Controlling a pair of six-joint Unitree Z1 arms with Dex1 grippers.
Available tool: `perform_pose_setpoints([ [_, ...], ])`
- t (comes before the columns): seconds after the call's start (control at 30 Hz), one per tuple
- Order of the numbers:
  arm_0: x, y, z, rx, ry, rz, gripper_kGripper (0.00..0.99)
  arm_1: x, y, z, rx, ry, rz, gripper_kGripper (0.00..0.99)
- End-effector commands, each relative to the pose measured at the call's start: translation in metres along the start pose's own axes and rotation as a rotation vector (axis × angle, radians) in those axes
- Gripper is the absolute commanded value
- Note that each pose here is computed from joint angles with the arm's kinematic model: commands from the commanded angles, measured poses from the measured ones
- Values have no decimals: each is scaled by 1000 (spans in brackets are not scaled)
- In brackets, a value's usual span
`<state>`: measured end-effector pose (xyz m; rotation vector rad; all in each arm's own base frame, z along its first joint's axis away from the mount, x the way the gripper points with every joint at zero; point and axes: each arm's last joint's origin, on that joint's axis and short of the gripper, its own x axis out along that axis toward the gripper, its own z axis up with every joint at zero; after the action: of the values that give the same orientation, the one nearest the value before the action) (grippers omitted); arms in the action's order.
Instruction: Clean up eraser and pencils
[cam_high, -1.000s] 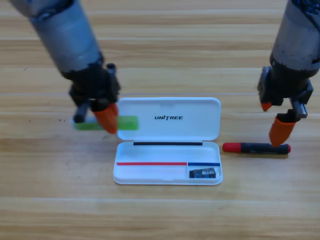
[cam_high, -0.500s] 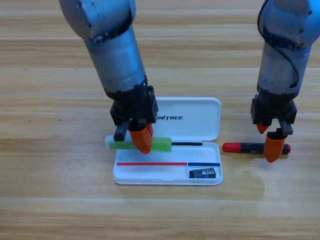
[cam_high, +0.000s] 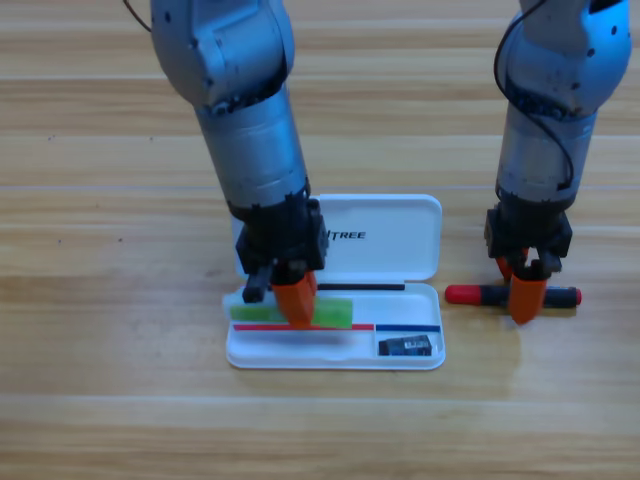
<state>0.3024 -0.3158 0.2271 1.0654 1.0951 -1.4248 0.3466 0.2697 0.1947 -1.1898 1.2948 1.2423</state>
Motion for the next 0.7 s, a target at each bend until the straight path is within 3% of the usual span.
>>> perform_pose_setpoints([
  [0.03,32,1,7,3,34,-71,0,33,-15,-1,16,8,65,411],
  [0.13,34,3,8,2,32,-77,0,31,-14,-2,15,6,63,109],
  [0.2,35,4,9,2,30,-75,0,24,-11,-4,16,1,53,0],
  [0.7,41,5,16,6,22,-94,0,-69,55,-31,-25,-111,-54,0],
])
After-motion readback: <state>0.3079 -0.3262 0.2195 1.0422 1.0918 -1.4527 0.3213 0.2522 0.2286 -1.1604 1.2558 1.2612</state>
